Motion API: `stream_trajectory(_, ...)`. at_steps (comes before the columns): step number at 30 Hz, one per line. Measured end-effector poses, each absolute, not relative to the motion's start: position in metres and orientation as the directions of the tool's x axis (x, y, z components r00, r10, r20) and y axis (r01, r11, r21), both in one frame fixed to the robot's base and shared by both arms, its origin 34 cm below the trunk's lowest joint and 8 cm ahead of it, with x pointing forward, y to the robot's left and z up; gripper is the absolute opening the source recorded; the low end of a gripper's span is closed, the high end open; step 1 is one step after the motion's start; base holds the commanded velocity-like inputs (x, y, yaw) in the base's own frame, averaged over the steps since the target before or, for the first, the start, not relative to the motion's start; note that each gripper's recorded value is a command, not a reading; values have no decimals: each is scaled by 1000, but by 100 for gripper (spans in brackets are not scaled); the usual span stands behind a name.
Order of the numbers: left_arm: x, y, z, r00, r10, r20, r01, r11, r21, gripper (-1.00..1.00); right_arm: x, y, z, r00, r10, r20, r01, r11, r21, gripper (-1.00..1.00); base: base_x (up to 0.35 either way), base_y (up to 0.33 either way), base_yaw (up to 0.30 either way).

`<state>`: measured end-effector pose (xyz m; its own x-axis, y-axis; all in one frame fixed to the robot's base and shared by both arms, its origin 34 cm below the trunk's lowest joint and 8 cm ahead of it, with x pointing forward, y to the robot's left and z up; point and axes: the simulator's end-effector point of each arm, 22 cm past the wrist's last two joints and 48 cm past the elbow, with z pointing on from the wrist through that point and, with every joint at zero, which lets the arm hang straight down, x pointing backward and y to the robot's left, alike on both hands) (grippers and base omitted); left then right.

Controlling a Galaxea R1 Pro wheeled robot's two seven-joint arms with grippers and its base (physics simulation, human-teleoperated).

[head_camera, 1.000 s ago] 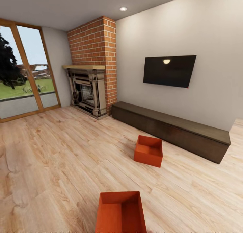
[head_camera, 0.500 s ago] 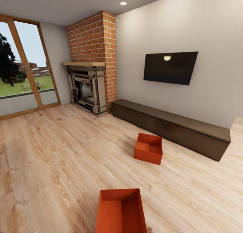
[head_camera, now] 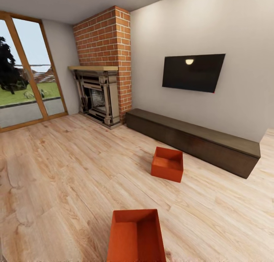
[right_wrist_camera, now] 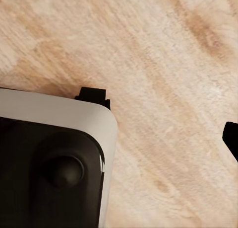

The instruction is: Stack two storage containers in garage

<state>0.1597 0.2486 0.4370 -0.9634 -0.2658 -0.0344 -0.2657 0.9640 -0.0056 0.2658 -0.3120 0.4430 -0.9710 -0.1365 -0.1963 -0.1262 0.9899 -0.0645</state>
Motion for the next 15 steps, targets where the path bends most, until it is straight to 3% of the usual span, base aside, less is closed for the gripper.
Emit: stream_trajectory(15, 150, 249, 437, -964, -266, -11, -266, 964, 1, 100, 256, -312, 440, -976, -138, -170, -129, 990, -59, 100, 0, 0, 0)
